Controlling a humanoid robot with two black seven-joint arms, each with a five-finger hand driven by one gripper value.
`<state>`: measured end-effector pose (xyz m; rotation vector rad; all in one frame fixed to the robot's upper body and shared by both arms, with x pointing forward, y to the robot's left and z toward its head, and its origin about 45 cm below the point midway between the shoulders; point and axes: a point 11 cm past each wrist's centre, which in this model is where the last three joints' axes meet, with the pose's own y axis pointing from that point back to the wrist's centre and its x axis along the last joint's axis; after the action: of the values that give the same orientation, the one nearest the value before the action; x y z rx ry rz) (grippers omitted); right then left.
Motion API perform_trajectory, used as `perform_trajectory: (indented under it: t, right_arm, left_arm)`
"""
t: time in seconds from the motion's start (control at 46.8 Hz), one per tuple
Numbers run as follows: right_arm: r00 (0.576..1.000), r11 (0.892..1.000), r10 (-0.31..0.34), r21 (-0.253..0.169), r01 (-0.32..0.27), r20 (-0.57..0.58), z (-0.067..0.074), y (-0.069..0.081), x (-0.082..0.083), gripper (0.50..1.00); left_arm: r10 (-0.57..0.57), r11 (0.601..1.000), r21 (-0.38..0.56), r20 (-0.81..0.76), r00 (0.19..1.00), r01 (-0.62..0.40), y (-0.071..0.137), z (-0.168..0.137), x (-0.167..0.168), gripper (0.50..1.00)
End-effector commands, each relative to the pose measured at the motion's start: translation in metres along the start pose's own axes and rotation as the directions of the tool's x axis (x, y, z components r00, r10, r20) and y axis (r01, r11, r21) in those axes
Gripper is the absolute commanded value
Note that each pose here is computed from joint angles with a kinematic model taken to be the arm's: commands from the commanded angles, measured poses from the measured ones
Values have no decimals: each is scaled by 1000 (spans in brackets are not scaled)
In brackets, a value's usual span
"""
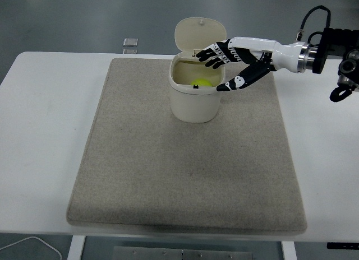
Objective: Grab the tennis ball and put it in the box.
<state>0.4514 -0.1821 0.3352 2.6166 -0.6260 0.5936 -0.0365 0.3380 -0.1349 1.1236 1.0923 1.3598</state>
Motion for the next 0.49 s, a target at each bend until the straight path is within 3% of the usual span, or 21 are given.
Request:
perform_trajectory:
  t: [0.0, 0.128, 0.256, 0.342, 0.47]
  right_arm:
    - [996, 1000, 20, 14, -21, 90, 3, 13, 7, 860]
    - [986, 997, 67, 12, -70, 150, 12, 29, 15, 860]
    - [979, 995, 92, 8, -95, 184, 19, 32, 16, 860]
    - [954, 989, 135, 18, -145, 266, 25, 35, 17, 860]
    - [920, 978, 198, -8, -207, 339, 38, 43, 28, 860]
  left_arm:
    - [0, 1000, 0, 1, 1000, 0, 0, 0, 0, 992]
    - [0, 1000, 0, 0, 1000, 0, 0, 0, 0, 992]
    - [0, 1000, 0, 0, 1000, 0, 0, 0, 0, 992]
    - [0, 1000, 0, 0, 1000, 0, 0, 0, 0, 990]
    - [0, 1000, 0, 0, 1000, 0, 0, 0, 0, 992]
